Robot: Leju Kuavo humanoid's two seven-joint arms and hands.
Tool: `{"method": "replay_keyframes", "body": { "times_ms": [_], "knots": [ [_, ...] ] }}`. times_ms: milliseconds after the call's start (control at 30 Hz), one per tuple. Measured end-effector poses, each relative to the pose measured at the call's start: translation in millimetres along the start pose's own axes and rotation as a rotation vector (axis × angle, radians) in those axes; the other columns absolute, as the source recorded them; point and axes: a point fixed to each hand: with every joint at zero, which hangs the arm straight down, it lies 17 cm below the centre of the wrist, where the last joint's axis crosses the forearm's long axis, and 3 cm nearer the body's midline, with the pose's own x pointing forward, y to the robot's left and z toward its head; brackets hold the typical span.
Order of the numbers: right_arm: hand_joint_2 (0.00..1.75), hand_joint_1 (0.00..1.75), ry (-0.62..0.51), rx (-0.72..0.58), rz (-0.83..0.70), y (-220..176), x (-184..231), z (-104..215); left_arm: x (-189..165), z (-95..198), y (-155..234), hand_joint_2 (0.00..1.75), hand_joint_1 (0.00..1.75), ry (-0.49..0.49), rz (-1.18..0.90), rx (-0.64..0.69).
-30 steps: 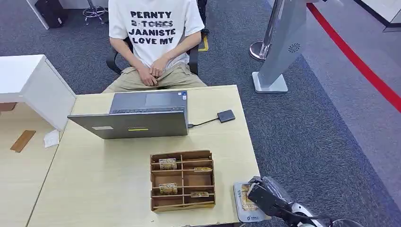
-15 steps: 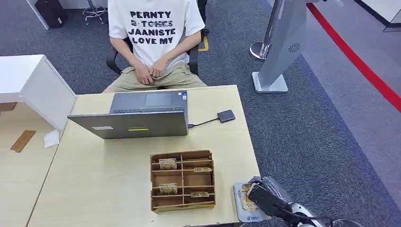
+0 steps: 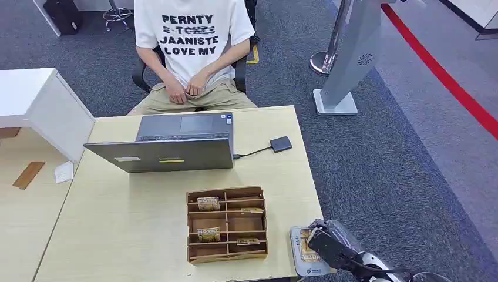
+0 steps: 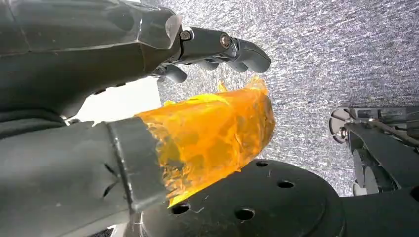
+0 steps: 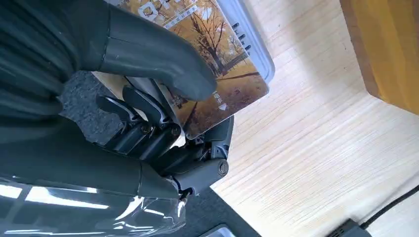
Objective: Pass the card to the sensor for recognition and then transmit it.
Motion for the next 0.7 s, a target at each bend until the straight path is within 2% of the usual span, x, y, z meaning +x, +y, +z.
{"method": "replay_keyframes", "body": {
  "times_ms": [700],
  "knots": [
    [1.75,1.75,0.002,-0.007,-0.001,-0.2,-0.7,0.6,0.0,0.0,0.0,0.00,0.00,0.000,0.000,0.000]
  ]
}}
